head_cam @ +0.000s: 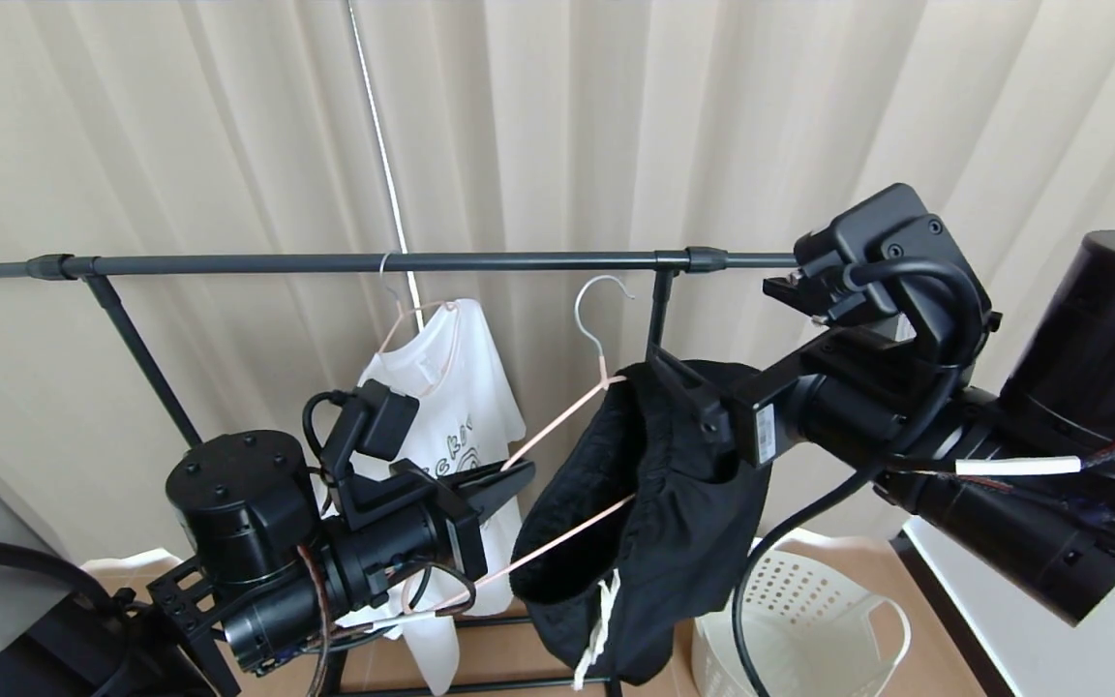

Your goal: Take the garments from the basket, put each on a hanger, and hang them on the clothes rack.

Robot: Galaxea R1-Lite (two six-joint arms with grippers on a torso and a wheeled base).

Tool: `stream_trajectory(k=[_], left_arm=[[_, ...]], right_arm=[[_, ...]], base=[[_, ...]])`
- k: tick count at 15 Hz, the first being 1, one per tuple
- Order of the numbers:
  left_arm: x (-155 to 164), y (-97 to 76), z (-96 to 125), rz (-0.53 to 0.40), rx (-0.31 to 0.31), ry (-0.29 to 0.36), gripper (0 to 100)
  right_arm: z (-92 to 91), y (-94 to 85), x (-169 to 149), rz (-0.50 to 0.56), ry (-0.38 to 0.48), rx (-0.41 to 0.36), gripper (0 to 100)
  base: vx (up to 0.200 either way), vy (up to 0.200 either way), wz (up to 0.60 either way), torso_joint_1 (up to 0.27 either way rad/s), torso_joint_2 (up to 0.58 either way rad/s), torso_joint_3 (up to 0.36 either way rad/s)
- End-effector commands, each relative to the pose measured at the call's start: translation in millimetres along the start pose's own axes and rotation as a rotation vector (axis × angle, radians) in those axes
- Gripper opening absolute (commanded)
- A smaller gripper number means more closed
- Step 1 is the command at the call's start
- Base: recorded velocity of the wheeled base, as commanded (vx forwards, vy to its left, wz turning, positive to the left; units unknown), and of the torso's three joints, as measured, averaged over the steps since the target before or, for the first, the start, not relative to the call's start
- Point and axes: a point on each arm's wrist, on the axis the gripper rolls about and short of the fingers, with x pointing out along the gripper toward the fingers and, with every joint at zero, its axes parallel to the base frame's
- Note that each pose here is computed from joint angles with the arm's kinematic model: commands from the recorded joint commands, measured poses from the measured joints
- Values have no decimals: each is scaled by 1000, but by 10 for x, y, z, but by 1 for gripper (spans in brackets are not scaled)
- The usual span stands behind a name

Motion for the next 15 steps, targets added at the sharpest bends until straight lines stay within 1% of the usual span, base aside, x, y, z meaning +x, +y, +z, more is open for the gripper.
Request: stream_trajectory(k=[1, 3, 5, 6, 7, 9, 10, 11, 12, 14, 15], left_arm=[[-7, 20, -26, 8, -2, 9, 0], [-14, 47, -33, 13, -4, 4, 0], [-12, 52, -39, 9, -2, -1, 0], [-6, 56, -45, 7, 2, -8, 0], [-19, 50, -60, 3, 4, -13, 0], [-16, 50, -78, 0, 7, -18, 0], [-16, 50, -75, -1, 8, -21, 0], [-12, 40, -72, -7, 12, -27, 0], [-3, 36, -64, -12, 15, -30, 0], [-19, 19, -77, -95, 30, -8, 0], [-17, 17, -74, -104, 37, -8, 0]], right_arm=[[55, -197, -142, 21, -1, -1, 100], [62, -356, -261, 85, 20, -9, 100], [14, -458, -269, 112, 49, -12, 100], [-53, -541, -250, 146, 81, -20, 100], [-108, -628, -229, 185, 95, -25, 100], [-163, -724, -199, 224, 103, -13, 100], [-171, -735, -194, 226, 106, -12, 100], [-232, -815, -153, 249, 113, -20, 100], [-255, -851, -137, 263, 112, -24, 100], [-330, -985, -117, 327, 101, -20, 100], [-351, -1025, -119, 348, 95, -28, 100]], base=[[0, 0, 0, 0, 0, 0], [0, 0, 0, 0, 0, 0], [0, 0, 0, 0, 0, 0], [0, 0, 0, 0, 0, 0], [0, 0, 0, 0, 0, 0], [0, 0, 0, 0, 0, 0], [0, 0, 0, 0, 0, 0], [0, 0, 0, 0, 0, 0], [0, 0, 0, 0, 0, 0], [0, 0, 0, 0, 0, 0], [0, 0, 0, 0, 0, 0]])
